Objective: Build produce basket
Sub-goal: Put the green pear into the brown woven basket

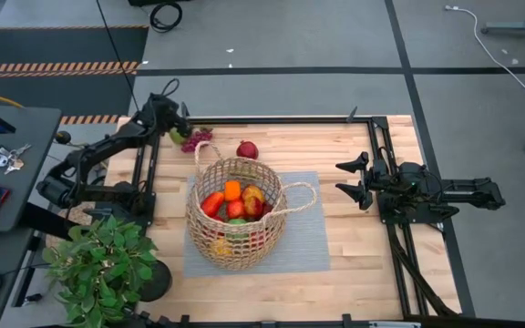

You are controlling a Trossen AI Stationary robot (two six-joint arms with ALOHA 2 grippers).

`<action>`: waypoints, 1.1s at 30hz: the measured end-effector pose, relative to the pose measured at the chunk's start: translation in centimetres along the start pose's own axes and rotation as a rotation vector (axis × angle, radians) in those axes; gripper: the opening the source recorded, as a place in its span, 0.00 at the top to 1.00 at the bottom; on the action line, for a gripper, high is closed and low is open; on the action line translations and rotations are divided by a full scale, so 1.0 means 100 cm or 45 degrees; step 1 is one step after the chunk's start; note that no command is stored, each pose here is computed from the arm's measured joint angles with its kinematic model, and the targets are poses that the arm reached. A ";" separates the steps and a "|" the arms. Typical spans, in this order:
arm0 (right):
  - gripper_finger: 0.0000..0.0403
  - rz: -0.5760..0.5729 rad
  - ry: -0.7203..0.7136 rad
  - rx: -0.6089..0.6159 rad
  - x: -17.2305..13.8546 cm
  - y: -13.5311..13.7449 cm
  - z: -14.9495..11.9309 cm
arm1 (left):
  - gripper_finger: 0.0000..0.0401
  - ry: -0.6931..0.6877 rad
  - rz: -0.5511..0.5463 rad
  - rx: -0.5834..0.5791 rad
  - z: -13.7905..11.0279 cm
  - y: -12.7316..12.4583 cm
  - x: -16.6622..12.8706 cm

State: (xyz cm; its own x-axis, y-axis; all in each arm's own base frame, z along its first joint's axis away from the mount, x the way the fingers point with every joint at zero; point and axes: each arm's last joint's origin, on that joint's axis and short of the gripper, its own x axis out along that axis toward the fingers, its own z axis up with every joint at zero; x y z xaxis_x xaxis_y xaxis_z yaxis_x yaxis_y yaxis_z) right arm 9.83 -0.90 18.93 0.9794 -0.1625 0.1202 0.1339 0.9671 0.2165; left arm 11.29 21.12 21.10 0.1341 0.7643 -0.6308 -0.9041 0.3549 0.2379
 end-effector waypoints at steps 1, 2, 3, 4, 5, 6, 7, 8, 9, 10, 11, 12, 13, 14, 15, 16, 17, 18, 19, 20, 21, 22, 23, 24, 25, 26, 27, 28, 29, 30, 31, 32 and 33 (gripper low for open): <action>0.13 0.000 0.000 0.000 0.000 0.000 0.000 | 0.26 0.001 -0.006 0.004 0.004 -0.001 -0.002; 0.13 0.000 0.000 0.000 0.000 0.000 0.000 | 0.26 -0.008 -0.015 0.011 0.007 -0.002 -0.004; 0.13 0.000 0.000 0.000 0.000 0.000 0.000 | 0.27 -0.017 -0.025 0.022 0.011 -0.005 -0.006; 0.13 0.000 0.000 0.000 0.000 0.000 0.000 | 0.27 -0.023 -0.039 0.039 0.013 -0.008 -0.008; 0.13 0.000 0.000 0.000 0.000 0.000 0.000 | 0.28 -0.032 -0.053 0.056 0.016 -0.010 -0.010; 0.13 0.000 0.000 -0.001 0.000 0.000 0.000 | 0.28 -0.044 -0.066 0.083 0.019 -0.013 -0.012; 0.13 0.000 0.000 0.000 0.000 0.000 0.000 | 0.28 -0.060 -0.079 0.101 0.021 -0.016 -0.014; 0.13 0.000 0.000 0.000 0.000 0.000 0.000 | 0.29 -0.072 -0.090 0.112 0.023 -0.018 -0.015; 0.13 0.000 0.000 0.000 0.000 0.000 0.000 | 0.29 -0.075 -0.098 0.119 0.024 -0.020 -0.016; 0.13 0.000 0.000 0.000 0.000 0.000 0.000 | 0.30 -0.066 -0.102 0.126 0.024 -0.021 -0.017; 0.13 0.000 0.000 0.000 0.000 0.000 0.000 | 0.30 -0.050 -0.104 0.132 0.023 -0.021 -0.017; 0.13 0.000 0.000 0.000 0.000 0.000 0.000 | 0.31 -0.033 -0.104 0.136 0.022 -0.021 -0.017; 0.13 0.000 0.000 0.000 0.000 0.000 0.000 | 0.31 -0.012 -0.101 0.130 0.021 -0.021 -0.016; 0.13 0.000 0.000 0.000 0.000 0.000 0.000 | 0.32 0.013 -0.099 0.123 0.020 -0.020 -0.015; 0.13 0.000 0.000 0.000 0.000 0.000 0.000 | 0.33 0.045 -0.100 0.107 0.018 -0.021 -0.013; 0.13 0.000 0.000 0.000 0.000 0.000 0.000 | 0.34 0.082 -0.100 0.108 0.015 -0.022 -0.010; 0.13 0.000 0.000 0.000 0.000 0.000 0.000 | 0.35 0.109 -0.101 0.102 0.013 -0.023 -0.008; 0.13 0.000 0.000 0.000 0.000 0.000 0.000 | 0.35 0.130 -0.103 0.106 0.011 -0.024 -0.005; 0.13 0.000 0.000 0.000 0.000 0.000 0.000 | 0.36 0.147 -0.109 0.114 0.010 -0.027 -0.002; 0.13 0.000 0.000 0.000 0.000 0.000 0.000 | 0.37 0.163 -0.115 0.123 0.009 -0.030 0.001; 0.13 0.000 0.000 0.000 0.000 0.000 0.000 | 0.38 0.182 -0.115 0.135 0.007 -0.033 0.004; 0.13 0.000 0.000 0.000 0.000 0.000 0.000 | 0.39 0.211 -0.104 0.151 0.006 -0.035 0.008; 0.13 0.000 0.000 0.000 0.000 0.000 0.000 | 0.40 0.242 -0.081 0.169 0.006 -0.036 0.010; 0.13 0.000 0.000 0.000 0.000 0.000 0.000 | 0.40 0.270 -0.045 0.188 0.008 -0.037 0.013; 0.13 0.000 0.000 0.000 0.000 0.000 0.000 | 0.41 0.296 -0.003 0.207 0.011 -0.037 0.015; 0.13 0.000 0.000 0.000 0.000 0.000 0.000 | 0.41 0.324 0.035 0.224 0.014 -0.037 0.017; 0.13 0.000 0.000 0.000 0.000 0.000 0.000 | 0.40 0.364 0.064 0.245 0.016 -0.037 0.019; 0.13 0.000 0.000 0.000 0.000 0.000 0.000 | 0.40 0.407 0.084 0.264 0.019 -0.037 0.020; 0.13 0.000 0.000 0.000 0.000 0.000 0.000 | 0.39 0.434 0.090 0.271 0.023 -0.038 0.021; 0.13 0.000 0.000 0.000 0.000 0.000 0.000 | 0.38 0.462 0.091 0.270 0.025 -0.038 0.022; 0.13 0.000 0.000 0.000 0.000 0.000 0.000 | 0.37 0.496 0.092 0.274 0.028 -0.038 0.021; 0.13 0.000 0.000 0.000 0.000 0.000 0.000 | 0.35 0.527 0.092 0.286 0.028 -0.038 0.022; 0.13 0.000 0.000 0.000 0.000 0.000 0.000 | 0.34 0.550 0.091 0.292 0.028 -0.039 0.022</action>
State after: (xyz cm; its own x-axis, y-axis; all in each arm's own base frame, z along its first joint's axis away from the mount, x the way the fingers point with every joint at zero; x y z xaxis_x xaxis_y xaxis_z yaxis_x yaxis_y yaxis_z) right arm 9.83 -0.90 18.92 0.9794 -0.1625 0.1198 0.1339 0.9671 0.2164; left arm 16.21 22.99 20.85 -0.1499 0.5151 -0.8439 -0.7856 0.4562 0.4180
